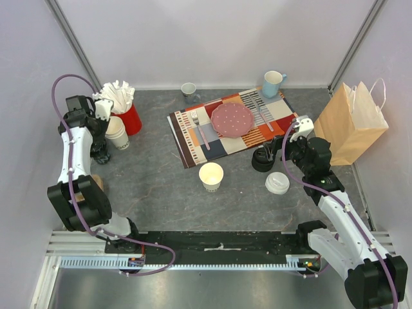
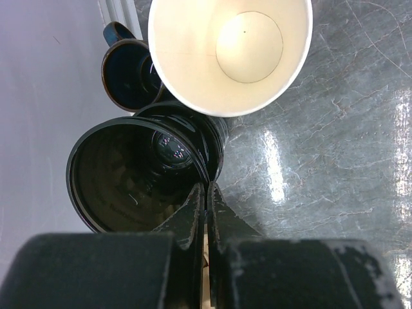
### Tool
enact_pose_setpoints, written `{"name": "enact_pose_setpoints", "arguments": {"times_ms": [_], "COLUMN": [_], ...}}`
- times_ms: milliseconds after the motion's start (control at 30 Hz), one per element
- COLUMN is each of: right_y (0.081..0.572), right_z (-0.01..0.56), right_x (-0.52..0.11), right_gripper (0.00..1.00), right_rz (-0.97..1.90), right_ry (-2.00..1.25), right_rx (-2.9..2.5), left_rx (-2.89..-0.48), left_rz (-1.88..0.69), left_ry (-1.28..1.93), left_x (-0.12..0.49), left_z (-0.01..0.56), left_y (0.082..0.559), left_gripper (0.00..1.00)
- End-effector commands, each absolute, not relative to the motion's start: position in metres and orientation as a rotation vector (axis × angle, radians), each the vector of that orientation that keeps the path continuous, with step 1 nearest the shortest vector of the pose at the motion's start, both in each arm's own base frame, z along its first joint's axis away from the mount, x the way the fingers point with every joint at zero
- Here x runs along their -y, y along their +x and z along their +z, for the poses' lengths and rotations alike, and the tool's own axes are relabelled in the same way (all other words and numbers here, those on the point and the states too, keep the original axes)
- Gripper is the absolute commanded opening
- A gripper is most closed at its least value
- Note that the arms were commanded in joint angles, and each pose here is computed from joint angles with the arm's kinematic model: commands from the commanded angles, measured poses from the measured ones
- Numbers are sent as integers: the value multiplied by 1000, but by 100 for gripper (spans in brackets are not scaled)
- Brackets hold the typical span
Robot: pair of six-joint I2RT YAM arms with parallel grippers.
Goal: Pack the takeout coffee
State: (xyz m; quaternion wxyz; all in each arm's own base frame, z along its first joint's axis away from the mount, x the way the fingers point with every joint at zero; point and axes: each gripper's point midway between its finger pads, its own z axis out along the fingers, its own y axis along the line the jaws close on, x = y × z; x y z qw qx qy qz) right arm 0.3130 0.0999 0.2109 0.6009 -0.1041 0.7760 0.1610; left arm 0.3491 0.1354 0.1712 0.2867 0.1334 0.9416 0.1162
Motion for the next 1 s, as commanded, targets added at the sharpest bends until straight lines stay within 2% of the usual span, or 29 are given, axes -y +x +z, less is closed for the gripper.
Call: {"name": "enact_pose_setpoints", "arguments": {"times_ms": [0, 267, 667, 733, 800, 967], "right_y": [314, 311, 308, 307, 308, 306], "right_z": [241, 244, 251, 252, 252, 255], "right_x": [-104, -103, -105, -105, -105, -105], "right_gripper": [92, 92, 92, 92, 93, 93], "right_rz": [393, 389, 403, 405, 404, 404], "right_ry": [-253, -254, -259, -260, -258, -260], "right_rx": [-1724, -1713, -1687, -1684, -1684, -1673], "left_rx": [-2469, -2530, -2559, -2542, -2535, -2566], "left_rz": [357, 346, 331, 319, 308, 327], "left_ry": [365, 395, 403, 405, 408, 406], "left_x": [-139, -143, -145, -143, -141, -145], "left_z": [189, 168, 163, 167, 168, 160], "left_y": [350, 354, 359, 361, 361, 359], "left_gripper": [2, 2, 11, 18, 21, 20]}}
